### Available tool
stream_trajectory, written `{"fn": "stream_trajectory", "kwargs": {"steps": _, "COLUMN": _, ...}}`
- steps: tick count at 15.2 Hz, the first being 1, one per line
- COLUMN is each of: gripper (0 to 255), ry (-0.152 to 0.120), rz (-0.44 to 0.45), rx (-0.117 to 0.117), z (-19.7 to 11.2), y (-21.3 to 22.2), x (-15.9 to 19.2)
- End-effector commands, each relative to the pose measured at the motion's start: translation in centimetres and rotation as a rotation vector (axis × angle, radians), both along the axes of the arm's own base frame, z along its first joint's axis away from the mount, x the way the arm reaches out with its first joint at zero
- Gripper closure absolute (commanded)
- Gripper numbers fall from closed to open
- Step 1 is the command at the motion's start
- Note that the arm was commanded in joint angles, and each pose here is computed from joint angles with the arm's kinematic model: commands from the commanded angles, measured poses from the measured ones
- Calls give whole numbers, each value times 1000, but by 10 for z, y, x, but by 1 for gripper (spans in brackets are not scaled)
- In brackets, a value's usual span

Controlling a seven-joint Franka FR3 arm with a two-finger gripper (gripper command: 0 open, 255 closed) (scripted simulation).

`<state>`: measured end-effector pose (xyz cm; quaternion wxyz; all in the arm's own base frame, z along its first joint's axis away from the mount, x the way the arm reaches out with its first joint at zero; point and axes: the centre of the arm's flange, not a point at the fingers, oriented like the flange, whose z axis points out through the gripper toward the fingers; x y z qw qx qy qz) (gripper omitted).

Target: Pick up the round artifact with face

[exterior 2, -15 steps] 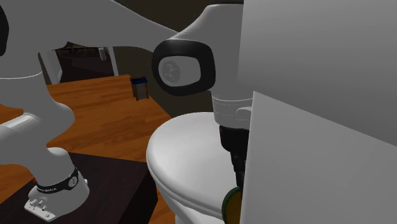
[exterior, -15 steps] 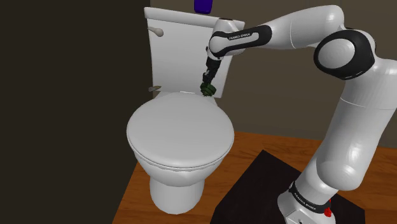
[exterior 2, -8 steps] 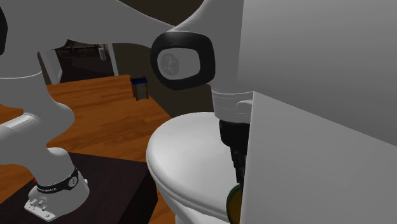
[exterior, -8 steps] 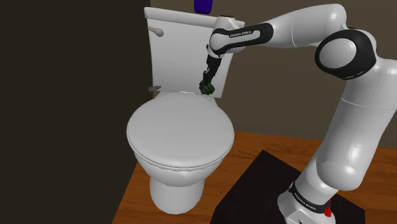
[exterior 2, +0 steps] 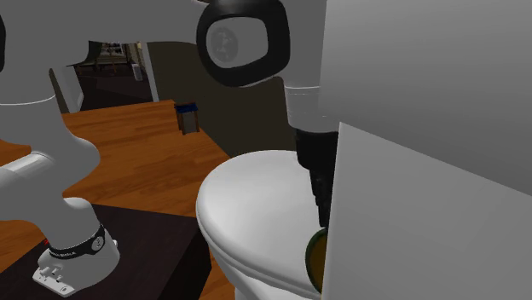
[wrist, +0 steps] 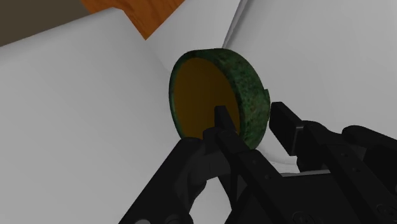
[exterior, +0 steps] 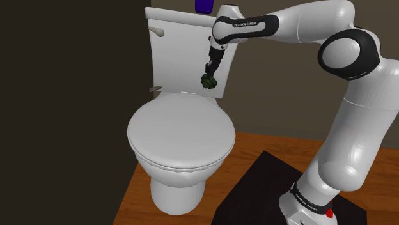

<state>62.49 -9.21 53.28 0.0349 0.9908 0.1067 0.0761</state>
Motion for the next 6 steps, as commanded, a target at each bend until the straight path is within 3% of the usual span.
{"fn": "stream_trajectory", "kwargs": {"steps": 1, "gripper": 255, "ry": 0, "rz": 0, "rx": 0, "z": 11, "y": 0, "x": 0}}
{"fn": "stream_trajectory", "kwargs": {"steps": 6, "gripper": 255, "ry": 0, "rz": 0, "rx": 0, "z": 27, "y": 0, "x": 0}}
